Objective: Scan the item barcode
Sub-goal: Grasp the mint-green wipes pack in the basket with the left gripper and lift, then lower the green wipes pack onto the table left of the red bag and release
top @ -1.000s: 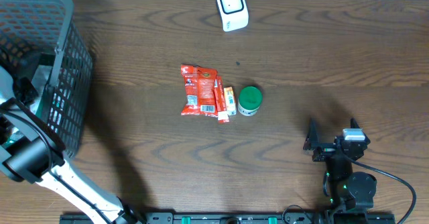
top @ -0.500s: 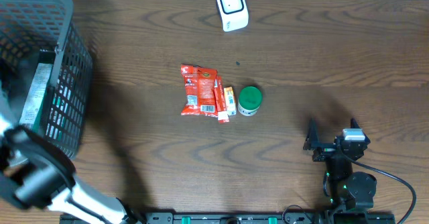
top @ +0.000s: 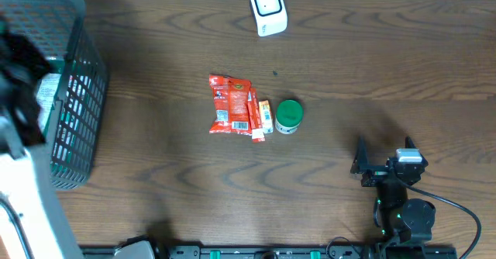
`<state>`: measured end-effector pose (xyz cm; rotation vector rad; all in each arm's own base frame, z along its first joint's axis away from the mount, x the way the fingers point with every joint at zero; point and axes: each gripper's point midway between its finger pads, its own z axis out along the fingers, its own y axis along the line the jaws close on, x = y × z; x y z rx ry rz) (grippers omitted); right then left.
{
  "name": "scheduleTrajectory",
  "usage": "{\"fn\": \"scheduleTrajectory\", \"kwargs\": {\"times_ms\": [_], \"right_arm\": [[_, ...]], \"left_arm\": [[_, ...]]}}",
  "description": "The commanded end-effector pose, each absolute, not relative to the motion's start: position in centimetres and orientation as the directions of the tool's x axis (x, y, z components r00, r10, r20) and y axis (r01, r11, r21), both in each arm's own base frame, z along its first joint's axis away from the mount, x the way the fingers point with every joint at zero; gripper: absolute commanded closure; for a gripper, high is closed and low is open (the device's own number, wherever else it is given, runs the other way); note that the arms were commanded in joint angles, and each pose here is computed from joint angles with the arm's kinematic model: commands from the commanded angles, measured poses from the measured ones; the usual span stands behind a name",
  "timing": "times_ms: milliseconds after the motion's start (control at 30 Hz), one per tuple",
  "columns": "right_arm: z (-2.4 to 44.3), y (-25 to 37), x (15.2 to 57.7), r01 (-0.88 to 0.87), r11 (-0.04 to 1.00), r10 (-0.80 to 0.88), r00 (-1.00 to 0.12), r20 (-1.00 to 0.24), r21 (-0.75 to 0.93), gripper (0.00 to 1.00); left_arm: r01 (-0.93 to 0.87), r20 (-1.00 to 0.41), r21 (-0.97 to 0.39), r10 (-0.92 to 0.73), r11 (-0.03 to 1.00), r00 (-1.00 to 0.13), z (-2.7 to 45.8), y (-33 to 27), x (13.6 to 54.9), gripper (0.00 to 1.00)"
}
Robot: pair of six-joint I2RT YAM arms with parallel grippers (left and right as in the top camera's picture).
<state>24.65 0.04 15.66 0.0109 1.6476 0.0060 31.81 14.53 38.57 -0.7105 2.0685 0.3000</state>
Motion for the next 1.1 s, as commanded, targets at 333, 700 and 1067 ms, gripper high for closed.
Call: {"fn": "scheduleTrajectory", "kwargs": {"times_ms": [333, 700, 1067], "right_arm": [[15.5, 0.2, 24.7, -0.002, 1.0, 0.021, -0.082, -0.996, 0.021, 0.01], [15.5, 0.2, 24.7, -0.002, 1.0, 0.021, -0.082, -0.996, 0.021, 0.01], [15.5, 0.2, 24.7, -0.002, 1.0, 0.021, -0.082, -0.996, 0.021, 0.01]], "left_arm": [[-0.378, -0.51, -0.064, -0.356, 0.924, -0.783, 24.6, -2.0, 33.4, 0.93], [-0.349, -0.237, 0.095, -0.319, 0.932, -0.918, 8.5, -5.8, 35.2, 0.93], [-0.298, -0.193, 0.026, -0.287, 0.954, -0.938, 5.4, -7.8, 37.2, 0.35]]}}
